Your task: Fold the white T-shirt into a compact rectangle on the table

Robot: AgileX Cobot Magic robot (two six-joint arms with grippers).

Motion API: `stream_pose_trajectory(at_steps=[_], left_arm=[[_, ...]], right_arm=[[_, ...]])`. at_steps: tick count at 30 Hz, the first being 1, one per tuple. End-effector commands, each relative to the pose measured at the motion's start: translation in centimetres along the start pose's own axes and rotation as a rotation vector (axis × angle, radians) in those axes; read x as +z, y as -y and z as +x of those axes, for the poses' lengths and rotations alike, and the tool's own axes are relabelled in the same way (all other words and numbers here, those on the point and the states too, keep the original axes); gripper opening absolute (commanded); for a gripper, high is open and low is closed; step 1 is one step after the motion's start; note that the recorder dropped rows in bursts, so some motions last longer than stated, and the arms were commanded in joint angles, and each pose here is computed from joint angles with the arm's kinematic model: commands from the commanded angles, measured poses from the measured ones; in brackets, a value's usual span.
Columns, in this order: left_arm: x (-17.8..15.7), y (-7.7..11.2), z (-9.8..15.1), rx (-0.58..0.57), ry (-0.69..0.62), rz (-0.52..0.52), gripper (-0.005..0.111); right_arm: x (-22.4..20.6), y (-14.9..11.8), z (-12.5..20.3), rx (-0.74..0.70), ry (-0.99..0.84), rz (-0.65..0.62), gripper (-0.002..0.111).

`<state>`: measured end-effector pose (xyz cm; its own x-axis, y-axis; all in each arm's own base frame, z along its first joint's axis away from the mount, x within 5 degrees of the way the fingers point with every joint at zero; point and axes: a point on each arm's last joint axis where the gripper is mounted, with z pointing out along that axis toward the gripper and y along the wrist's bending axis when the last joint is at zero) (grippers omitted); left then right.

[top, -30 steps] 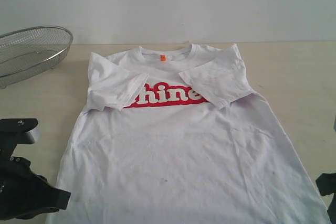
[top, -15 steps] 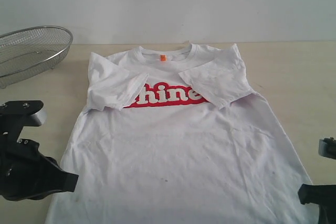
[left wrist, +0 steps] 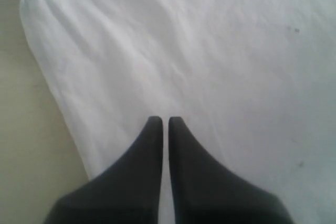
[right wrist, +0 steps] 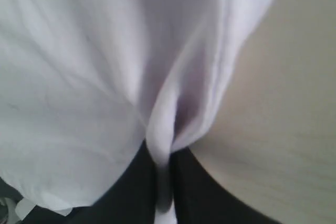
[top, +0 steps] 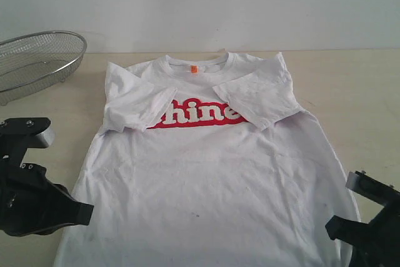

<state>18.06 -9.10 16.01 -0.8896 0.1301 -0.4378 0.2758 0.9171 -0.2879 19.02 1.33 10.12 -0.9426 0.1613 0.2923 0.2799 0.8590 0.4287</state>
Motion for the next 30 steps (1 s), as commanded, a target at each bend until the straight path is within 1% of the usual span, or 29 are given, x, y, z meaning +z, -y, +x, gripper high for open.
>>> stream_pose_trajectory(at_steps=[1, 4, 7, 10, 12, 13, 15, 18, 20, 23, 25, 28, 30], left_arm=[[0.0, 0.1, -0.2, 0.002, 0.016, -0.002, 0.005], [0.0, 0.1, -0.2, 0.006, 0.015, -0.003, 0.005], [0.0, 0.0, -0.2, 0.010, 0.017, -0.006, 0.005], [0.0, 0.0, -0.4, 0.010, 0.028, -0.013, 0.005], [0.0, 0.0, -0.4, 0.010, 0.030, -0.013, 0.005], [0.0, 0.0, -0.4, 0.010, 0.032, -0.014, 0.005], [0.4, -0.3, -0.4, 0.005, 0.029, -0.030, 0.005], [1.8, -0.8, -0.5, -0.007, -0.004, -0.062, 0.005], [2.7, -0.9, -0.6, -0.013, -0.039, -0.067, 0.005], [3.1, -0.9, -1.1, 0.014, -0.044, -0.068, 0.005], [3.1, -0.9, -1.3, 0.016, -0.037, -0.066, 0.005], [3.0, -0.8, -1.7, 0.018, -0.024, -0.065, 0.005], [3.0, -0.8, -2.0, 0.020, -0.016, -0.065, 0.005]], right_arm=[[0.2, 0.5, -1.3, -0.107, 0.120, 0.050, 0.000], [-0.5, -0.4, -1.8, -0.152, 0.145, -0.010, 0.000], [-2.0, -2.0, -2.4, -0.227, 0.232, -0.096, 0.000], [-4.4, -3.7, -3.3, -0.277, 0.343, -0.146, 0.000], [-6.0, -4.8, -3.5, -0.326, 0.355, -0.184, 0.000], [-7.2, -5.9, -3.4, -0.373, 0.340, -0.232, 0.000], [-9.2, -7.3, -3.5, -0.430, 0.355, -0.288, 0.000], [-11.2, -8.2, -4.7, -0.454, 0.469, -0.263, 0.000], [-12.2, -8.5, -5.8, -0.430, 0.537, -0.237, 0.000], [-13.1, -8.7, -8.1, -0.428, 0.605, -0.206, 0.000], [-13.5, -8.9, -10.2, -0.425, 0.624, -0.206, 0.000], [-13.8, -9.5, -14.2, -0.433, 0.647, -0.213, 0.000], [-13.9, -9.9, -15.9, -0.440, 0.663, -0.217, 0.000]])
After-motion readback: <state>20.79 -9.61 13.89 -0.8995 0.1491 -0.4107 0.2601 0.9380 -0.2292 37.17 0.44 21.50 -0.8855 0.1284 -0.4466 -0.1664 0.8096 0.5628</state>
